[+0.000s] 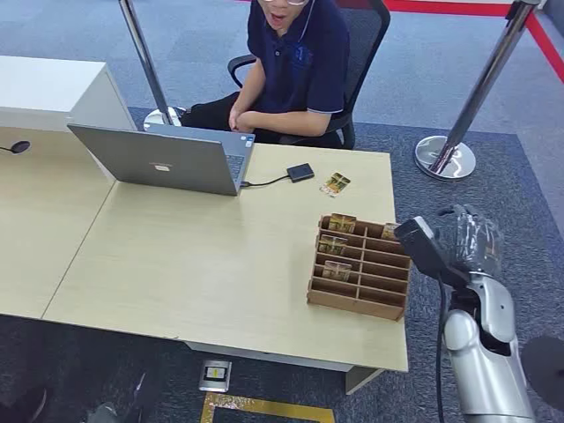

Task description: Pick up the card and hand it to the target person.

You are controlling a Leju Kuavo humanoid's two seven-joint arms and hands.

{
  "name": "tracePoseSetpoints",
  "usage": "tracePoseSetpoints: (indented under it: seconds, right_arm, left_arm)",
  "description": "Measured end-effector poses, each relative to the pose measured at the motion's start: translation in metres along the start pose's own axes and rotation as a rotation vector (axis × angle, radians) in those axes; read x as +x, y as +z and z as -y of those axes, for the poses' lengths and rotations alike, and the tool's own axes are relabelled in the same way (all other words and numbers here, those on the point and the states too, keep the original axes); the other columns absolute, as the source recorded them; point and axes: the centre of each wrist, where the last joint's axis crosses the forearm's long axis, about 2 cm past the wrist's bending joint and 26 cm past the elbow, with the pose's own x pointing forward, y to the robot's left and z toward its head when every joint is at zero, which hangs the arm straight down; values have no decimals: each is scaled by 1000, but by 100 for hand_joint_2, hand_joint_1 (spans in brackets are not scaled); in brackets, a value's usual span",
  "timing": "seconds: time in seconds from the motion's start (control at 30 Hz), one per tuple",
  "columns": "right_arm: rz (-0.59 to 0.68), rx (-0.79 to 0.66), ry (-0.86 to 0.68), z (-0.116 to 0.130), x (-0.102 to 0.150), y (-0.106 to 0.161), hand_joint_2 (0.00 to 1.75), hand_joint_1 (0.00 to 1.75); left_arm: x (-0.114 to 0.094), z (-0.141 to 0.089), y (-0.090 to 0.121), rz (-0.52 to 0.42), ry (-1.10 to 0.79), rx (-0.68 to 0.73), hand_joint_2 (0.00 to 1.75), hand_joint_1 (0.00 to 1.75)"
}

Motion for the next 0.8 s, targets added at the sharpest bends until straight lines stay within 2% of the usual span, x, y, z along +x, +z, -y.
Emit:
tracePoseSetpoints:
  seconds: [0.3,0.8]
  right_arm:
    - [4,51,21,-8,1,-5,175,95]
    - [9,101,45,-17,4,-11,175,82]
  left_arm:
    - [0,0,0,-4,1,-1,0,0]
    - [0,0,0,-5,0,-2,0,0]
